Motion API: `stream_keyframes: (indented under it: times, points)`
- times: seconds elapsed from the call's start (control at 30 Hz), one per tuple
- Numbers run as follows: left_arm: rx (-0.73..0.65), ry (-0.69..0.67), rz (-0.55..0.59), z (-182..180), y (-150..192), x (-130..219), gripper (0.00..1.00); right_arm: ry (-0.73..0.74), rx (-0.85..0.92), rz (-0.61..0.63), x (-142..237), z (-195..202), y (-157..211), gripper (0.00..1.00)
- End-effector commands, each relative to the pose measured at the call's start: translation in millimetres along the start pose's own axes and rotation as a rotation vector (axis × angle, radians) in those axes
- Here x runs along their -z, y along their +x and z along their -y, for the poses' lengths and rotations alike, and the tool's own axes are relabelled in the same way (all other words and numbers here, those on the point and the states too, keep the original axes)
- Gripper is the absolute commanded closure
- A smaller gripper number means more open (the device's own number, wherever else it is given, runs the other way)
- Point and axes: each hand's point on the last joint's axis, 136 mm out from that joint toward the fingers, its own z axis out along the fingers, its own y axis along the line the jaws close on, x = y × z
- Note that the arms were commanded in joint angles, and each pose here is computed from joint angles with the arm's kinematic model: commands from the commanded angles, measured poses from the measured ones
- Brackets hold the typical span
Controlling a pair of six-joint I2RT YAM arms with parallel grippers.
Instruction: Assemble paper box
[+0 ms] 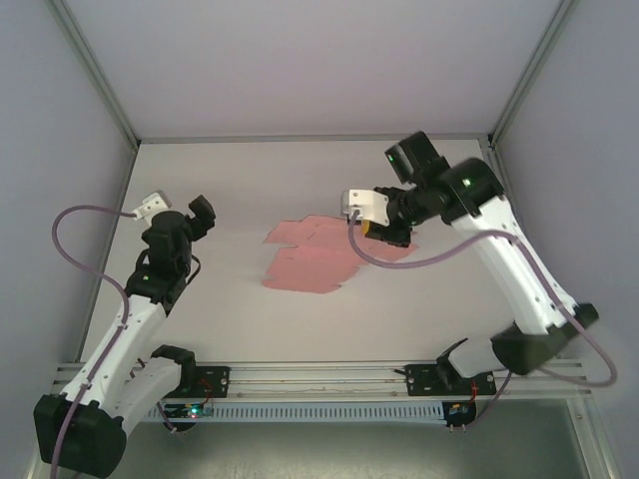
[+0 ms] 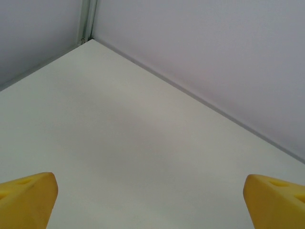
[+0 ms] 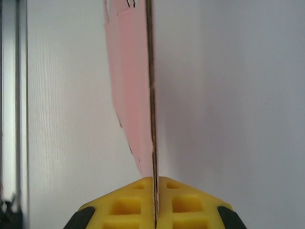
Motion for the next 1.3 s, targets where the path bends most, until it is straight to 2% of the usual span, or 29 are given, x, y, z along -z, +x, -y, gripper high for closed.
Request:
stream_keyframes:
  times: [0.0, 0.1, 0.2, 0.33, 0.4, 0.47, 0.53, 0.63, 0.7, 0.77, 0.83, 0.97, 1.03, 1.07, 1.13, 1.27]
  points:
    - [0.002, 0.005, -0.041, 5, 1, -5, 0.0, -0.176, 0.139, -0.163, -25, -1, 21, 1.0]
    - [-0.023, 0.045, -0.074, 11, 12, -12, 0.0, -0.229, 0.204, -0.203, -73, 34, 25, 1.0]
    - [-0.064, 0.098, -0.115, 23, 20, -21, 0.0, -0.124, 0.233, -0.205, -123, 92, 17, 1.0]
    - [-0.108, 0.112, -0.182, 31, 30, -34, 0.0, -0.064, 0.267, -0.26, -166, 143, 19, 1.0]
    - [-0.144, 0.154, -0.228, 40, 40, -42, 0.0, -0.086, 0.269, -0.259, -181, 153, 20, 1.0]
    - [-0.19, 0.25, -0.274, 57, 51, -47, 0.0, -0.095, 0.256, -0.247, -190, 157, 21, 1.0]
    - [-0.263, 0.415, -0.319, 84, 65, -47, 0.02, -0.131, 0.252, -0.237, -200, 152, 24, 1.0]
    - [-0.342, 0.618, -0.351, 116, 77, -48, 0.12, -0.19, 0.247, -0.23, -204, 138, 30, 1.0]
    - [-0.324, 0.6, -0.356, 120, 75, -63, 0.24, -0.212, 0.236, -0.227, -199, 131, 32, 1.0]
    - [-0.322, 0.577, -0.407, 122, 79, -74, 0.24, -0.231, 0.224, -0.213, -195, 125, 31, 1.0]
    - [-0.346, 0.616, -0.467, 129, 89, -78, 0.23, -0.243, 0.206, -0.194, -190, 121, 30, 1.0]
    - [-0.416, 0.862, -0.56, 155, 113, -60, 0.25, -0.245, 0.162, -0.166, -184, 120, 26, 1.0]
    - [-0.435, 0.941, -0.584, 159, 120, -50, 0.33, -0.243, 0.141, -0.159, -182, 121, 26, 1.0]
    - [-0.445, 0.958, -0.596, 159, 122, -47, 0.36, -0.244, 0.129, -0.159, -181, 121, 27, 1.0]
    - [-0.451, 0.967, -0.611, 159, 124, -44, 0.49, -0.254, 0.11, -0.154, -179, 120, 29, 1.0]
    - [-0.434, 1.018, -0.615, 165, 121, -35, 0.51, -0.276, 0.082, -0.179, -181, 118, 37, 1.0]
